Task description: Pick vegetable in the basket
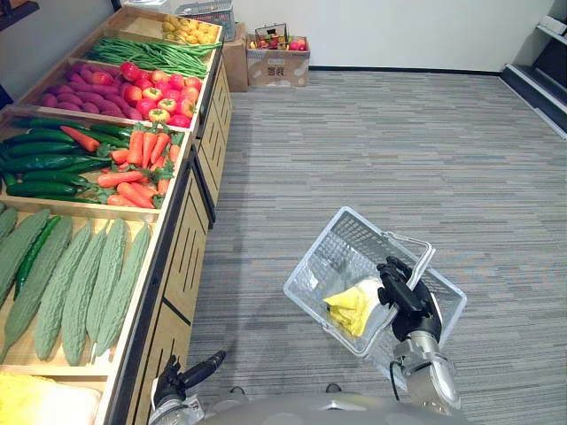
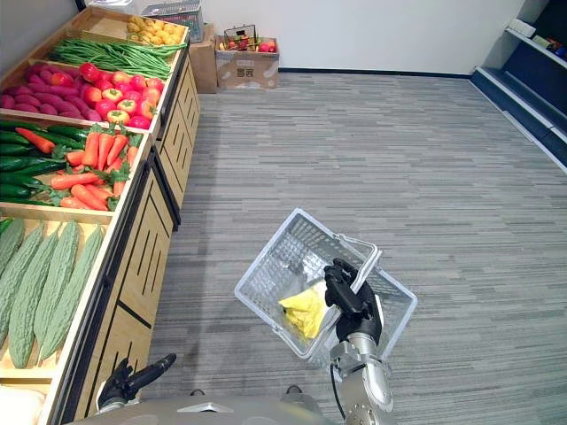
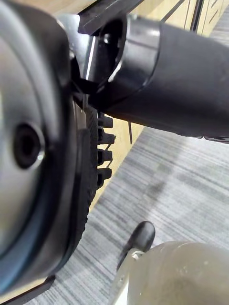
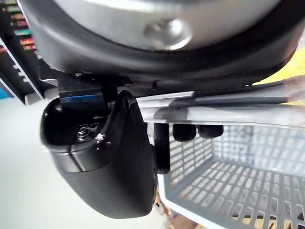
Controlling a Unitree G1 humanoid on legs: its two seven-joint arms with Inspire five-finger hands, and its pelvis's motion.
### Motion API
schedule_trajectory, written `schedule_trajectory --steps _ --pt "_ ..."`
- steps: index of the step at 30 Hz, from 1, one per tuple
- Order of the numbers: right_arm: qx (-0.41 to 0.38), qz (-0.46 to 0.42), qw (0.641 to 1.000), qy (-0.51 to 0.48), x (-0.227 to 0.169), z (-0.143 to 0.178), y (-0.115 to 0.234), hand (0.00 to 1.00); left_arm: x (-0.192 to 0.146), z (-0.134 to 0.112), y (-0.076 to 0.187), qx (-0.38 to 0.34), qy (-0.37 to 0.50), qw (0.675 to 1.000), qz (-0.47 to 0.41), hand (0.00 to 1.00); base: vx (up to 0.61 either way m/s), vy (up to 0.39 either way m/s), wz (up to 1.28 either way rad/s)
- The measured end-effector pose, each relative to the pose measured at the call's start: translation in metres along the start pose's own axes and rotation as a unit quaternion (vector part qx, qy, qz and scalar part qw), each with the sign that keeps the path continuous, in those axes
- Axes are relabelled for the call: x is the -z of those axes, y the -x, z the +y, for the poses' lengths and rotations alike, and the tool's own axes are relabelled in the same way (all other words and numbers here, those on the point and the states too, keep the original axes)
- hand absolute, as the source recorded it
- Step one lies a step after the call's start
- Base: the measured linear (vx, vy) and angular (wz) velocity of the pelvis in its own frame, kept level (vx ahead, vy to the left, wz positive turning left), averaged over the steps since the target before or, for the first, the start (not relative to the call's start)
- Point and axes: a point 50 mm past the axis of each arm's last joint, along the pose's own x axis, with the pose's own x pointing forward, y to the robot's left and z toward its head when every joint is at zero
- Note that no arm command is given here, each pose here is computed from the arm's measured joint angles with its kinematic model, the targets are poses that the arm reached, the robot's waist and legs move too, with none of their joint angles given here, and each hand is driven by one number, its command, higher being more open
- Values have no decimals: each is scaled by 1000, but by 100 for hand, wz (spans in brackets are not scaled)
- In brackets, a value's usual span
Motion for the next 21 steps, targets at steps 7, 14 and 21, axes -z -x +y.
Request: schedule_trajectory --steps 7,14,21 --pt "31 -13 999 1 -7 -15 2 0 5 5 2 7 -4 1000 5 100 39 0 -2" --pt "86 -29 996 -7 -12 -37 11 0 6 6 5 33 -17 999 2 100 90 1 -2" --pt "84 -18 996 7 -9 -35 12 0 1 0 6 59 -40 997 -14 100 55 29 -7"
